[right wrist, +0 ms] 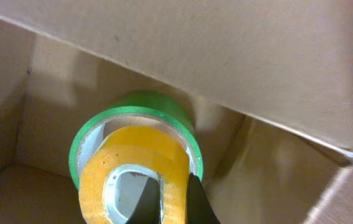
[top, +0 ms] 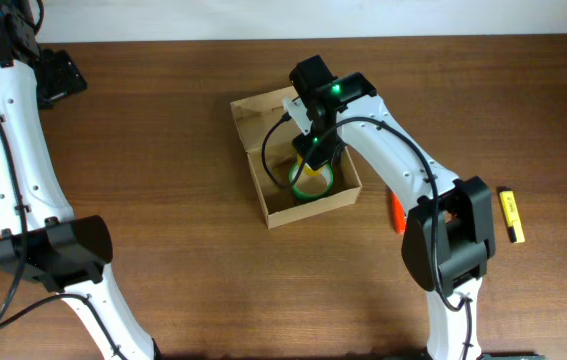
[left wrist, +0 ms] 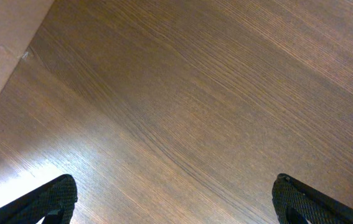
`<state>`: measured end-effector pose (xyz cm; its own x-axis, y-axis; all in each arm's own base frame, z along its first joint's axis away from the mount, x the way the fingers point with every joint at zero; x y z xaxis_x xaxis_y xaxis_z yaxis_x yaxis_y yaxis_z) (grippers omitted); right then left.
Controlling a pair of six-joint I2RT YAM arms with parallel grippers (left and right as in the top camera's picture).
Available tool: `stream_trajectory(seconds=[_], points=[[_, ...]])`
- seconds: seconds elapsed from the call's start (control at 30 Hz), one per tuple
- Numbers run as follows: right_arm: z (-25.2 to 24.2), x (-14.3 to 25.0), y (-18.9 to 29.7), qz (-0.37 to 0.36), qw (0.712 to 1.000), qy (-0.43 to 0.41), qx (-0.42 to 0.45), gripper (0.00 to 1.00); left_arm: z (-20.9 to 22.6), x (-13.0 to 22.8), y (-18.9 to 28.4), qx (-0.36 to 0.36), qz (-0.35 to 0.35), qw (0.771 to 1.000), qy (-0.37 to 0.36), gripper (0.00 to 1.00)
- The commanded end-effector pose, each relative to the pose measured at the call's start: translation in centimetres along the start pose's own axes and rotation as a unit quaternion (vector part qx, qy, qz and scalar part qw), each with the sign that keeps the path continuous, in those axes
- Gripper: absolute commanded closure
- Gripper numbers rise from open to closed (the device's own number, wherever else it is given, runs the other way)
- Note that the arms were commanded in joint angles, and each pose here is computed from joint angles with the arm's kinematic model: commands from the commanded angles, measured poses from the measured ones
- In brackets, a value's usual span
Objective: Pack container
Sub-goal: 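Lower the yellow tape roll into the box onto the green tape, then release the yellow tape and move the right gripper to the stapler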
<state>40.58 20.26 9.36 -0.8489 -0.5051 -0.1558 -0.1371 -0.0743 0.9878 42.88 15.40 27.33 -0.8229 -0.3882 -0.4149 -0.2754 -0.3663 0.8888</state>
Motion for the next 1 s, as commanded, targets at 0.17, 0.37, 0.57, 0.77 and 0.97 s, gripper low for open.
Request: stream_trajectory(seconds=[0.17,0.37,0.57,0.77,0.97], points=[[0.2,2.3,-2.0,0.03,1.0,0.001,-0.002,0.96,-0.1,0.1,-0.9,-0.001,0.01,1.0,-0.003,0.0],[0.1,1.9,-1.9,0.022,1.0,0.002,0.004,0.39,-0.1,0.1,-0.9,-0.001,0.01,1.0,-0.003,0.0],[-1.4,-1.8,5.5,-0.073,0.996,-0.016,0.049,0.34,-0.1,0.1,-0.9,-0.001,0.01,1.0,-0.003,0.0],[-6.9,-0.8,15.5,-0.149,0.972,-0.122,0.136,0.34,-0.1,0.1,-0.9,-0.001,0.01,1.0,-0.003,0.0],[-11.5,5.5,19.5,-0.135,0.951,-0.234,0.15,0.3,-0.1,0.1,-0.9,-0.001,0.01,1.0,-0.003,0.01]])
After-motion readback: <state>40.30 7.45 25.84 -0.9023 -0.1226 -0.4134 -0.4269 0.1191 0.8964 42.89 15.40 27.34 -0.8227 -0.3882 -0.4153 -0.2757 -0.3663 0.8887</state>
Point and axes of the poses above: each gripper's point midway between its finger pads, its own y axis back along the fingers, its own z axis along the line the jaws close on, x = y × z, the point moved 1 cm from there along y, back along the fingers, and after that the axes turned 6 degrees about -y, right-handed, at the moved point
